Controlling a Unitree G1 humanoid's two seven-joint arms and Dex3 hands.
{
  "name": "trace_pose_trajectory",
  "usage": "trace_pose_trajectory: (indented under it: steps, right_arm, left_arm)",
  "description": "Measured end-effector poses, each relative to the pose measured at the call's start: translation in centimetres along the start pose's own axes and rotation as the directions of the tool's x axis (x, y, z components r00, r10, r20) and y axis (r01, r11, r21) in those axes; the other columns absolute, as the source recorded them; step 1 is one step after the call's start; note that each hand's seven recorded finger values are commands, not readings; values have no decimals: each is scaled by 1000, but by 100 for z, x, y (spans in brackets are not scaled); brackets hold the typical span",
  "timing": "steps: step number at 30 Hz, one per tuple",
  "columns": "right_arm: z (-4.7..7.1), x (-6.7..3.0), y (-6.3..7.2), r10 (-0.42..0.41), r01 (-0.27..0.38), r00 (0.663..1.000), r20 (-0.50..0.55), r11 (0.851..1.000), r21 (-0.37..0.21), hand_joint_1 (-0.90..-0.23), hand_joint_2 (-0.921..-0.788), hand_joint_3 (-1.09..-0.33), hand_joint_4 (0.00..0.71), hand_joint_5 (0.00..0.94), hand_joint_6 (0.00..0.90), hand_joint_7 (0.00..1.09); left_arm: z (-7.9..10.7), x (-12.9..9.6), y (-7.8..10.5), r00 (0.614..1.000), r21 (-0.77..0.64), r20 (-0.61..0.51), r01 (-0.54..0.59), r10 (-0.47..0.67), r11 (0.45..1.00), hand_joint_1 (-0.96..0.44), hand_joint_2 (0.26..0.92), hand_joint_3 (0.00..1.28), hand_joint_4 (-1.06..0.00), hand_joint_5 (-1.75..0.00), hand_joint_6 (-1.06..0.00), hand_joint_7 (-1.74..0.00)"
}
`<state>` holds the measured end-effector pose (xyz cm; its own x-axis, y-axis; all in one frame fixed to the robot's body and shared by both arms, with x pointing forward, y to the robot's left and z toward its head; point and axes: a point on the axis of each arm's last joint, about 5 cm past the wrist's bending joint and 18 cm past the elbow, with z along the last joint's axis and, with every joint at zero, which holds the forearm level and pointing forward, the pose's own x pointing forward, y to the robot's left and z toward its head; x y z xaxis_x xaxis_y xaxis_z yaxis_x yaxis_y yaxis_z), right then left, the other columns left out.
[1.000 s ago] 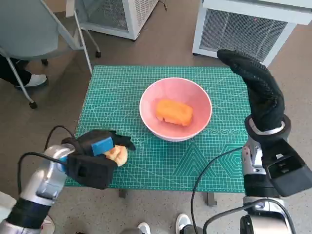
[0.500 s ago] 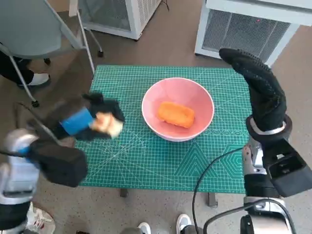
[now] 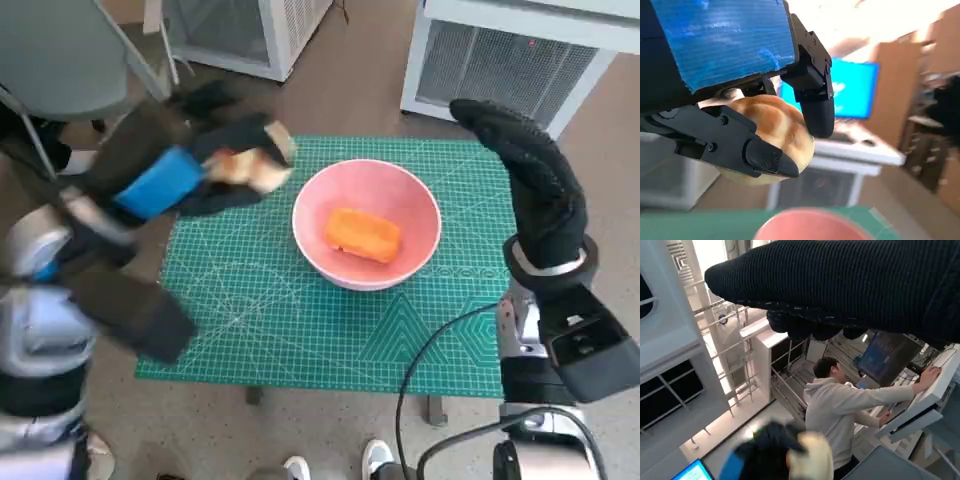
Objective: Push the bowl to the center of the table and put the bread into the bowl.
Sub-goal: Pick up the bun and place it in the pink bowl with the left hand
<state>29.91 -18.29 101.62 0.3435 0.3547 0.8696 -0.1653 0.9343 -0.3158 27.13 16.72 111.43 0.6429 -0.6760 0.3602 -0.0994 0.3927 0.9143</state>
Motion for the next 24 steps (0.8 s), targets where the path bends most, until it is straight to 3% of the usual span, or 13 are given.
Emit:
trace_pose_trajectory:
  steps: [8, 10, 14, 15, 16, 18, 21, 24]
  right_arm:
    - [3, 7, 5, 7, -7, 1000, 2, 1000, -8, -577, -921, -730, 273, 0, 177, 337]
    - [5, 6, 5, 12, -12, 1000, 1, 1000, -14, -579, -921, -731, 272, 0, 176, 339]
    - [12, 11, 6, 17, -16, 1000, 5, 1000, -20, -581, -921, -732, 272, 0, 173, 343]
    - [15, 12, 6, 17, -17, 1000, 7, 1000, -20, -581, -921, -732, 271, 0, 172, 344]
    - [19, 14, 5, 17, -16, 1000, 10, 1000, -21, -581, -921, -732, 271, 0, 172, 345]
    - [28, 17, 1, 16, -15, 1000, 16, 1000, -24, -579, -921, -733, 271, 0, 169, 348]
    - [40, 18, -13, 14, -13, 1000, 20, 999, -30, -576, -921, -734, 271, 0, 167, 352]
    - [49, 22, -28, 7, -6, 1000, 22, 999, -35, -574, -921, -736, 271, 0, 168, 358]
  left_arm:
    - [-20, 361, -286, 992, -62, 59, 118, -115, 991, 1, 921, 89, -630, -1153, -634, -1227]
    - [-35, 437, -395, 986, -83, 54, 162, -158, 983, 1, 921, 115, -626, -1205, -582, -1232]
    - [-83, 547, -593, 963, -133, 24, 269, -268, 954, 1, 921, 243, -470, -1338, -446, -1396]
    - [-96, 562, -629, 954, -143, 15, 298, -299, 944, -11, 902, 218, -439, -996, -415, -1112]
    - [-114, 571, -664, 943, -153, 3, 330, -334, 931, -15, 904, 190, -455, -823, -427, -968]
    - [-148, 578, -718, 918, -179, -22, 387, -397, 905, -49, 913, 91, -458, -343, -456, -515]
    - [-193, 585, -760, 866, -231, -65, 470, -496, 852, -94, 918, 38, -382, -112, -442, -232]
    - [-223, 586, -776, 820, -276, -98, 522, -564, 807, -137, 919, 19, -293, -36, -405, -111]
